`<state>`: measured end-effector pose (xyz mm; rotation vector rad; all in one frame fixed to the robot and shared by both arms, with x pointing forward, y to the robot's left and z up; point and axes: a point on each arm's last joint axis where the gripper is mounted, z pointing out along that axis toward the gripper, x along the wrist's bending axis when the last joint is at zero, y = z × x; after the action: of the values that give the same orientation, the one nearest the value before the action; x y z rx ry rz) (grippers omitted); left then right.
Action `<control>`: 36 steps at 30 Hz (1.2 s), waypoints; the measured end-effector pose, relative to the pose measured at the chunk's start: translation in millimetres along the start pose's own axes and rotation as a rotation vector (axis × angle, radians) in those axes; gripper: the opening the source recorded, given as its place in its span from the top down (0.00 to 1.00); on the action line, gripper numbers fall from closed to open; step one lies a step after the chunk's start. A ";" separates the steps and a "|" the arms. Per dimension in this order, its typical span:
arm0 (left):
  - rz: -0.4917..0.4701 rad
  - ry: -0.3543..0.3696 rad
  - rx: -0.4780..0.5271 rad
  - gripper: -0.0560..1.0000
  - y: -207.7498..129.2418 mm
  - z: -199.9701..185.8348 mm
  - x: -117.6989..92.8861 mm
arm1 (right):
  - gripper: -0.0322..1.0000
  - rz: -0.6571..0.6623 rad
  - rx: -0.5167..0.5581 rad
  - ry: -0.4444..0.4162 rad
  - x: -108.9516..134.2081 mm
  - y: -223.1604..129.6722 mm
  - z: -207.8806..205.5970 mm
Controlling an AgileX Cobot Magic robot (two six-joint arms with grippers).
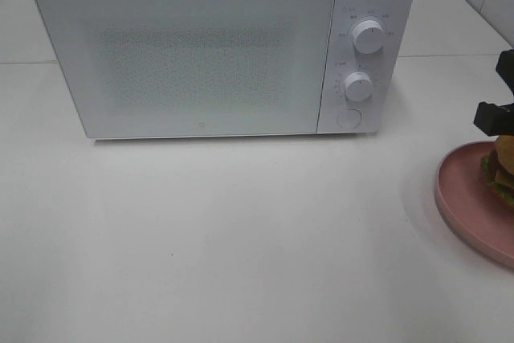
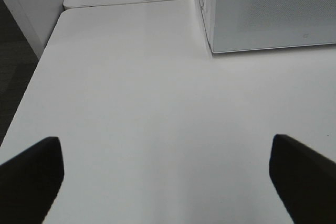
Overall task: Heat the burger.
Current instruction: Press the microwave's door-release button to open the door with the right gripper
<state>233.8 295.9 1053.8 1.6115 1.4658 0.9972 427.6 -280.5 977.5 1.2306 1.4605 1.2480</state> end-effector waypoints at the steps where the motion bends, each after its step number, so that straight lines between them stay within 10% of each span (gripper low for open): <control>1: 0.000 0.000 0.000 0.01 0.0 0.0 0.0 | 0.94 0.000 0.000 0.000 0.0 0.0 0.0; 7: 0.000 0.000 0.000 0.01 0.0 0.0 0.0 | 0.94 0.146 0.067 0.014 0.3 -16.2 11.4; 22: 0.000 0.000 0.000 0.01 0.0 0.0 0.0 | 0.94 1.041 0.253 0.000 19.6 -54.2 29.6; 36: 0.000 0.000 0.000 0.01 0.0 0.0 0.0 | 0.94 1.286 0.271 -0.161 45.8 -85.6 51.0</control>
<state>233.8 295.9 1053.8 1.6115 1.4658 0.9972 456.1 -228.7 885.1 2.5651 0.6149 1.6551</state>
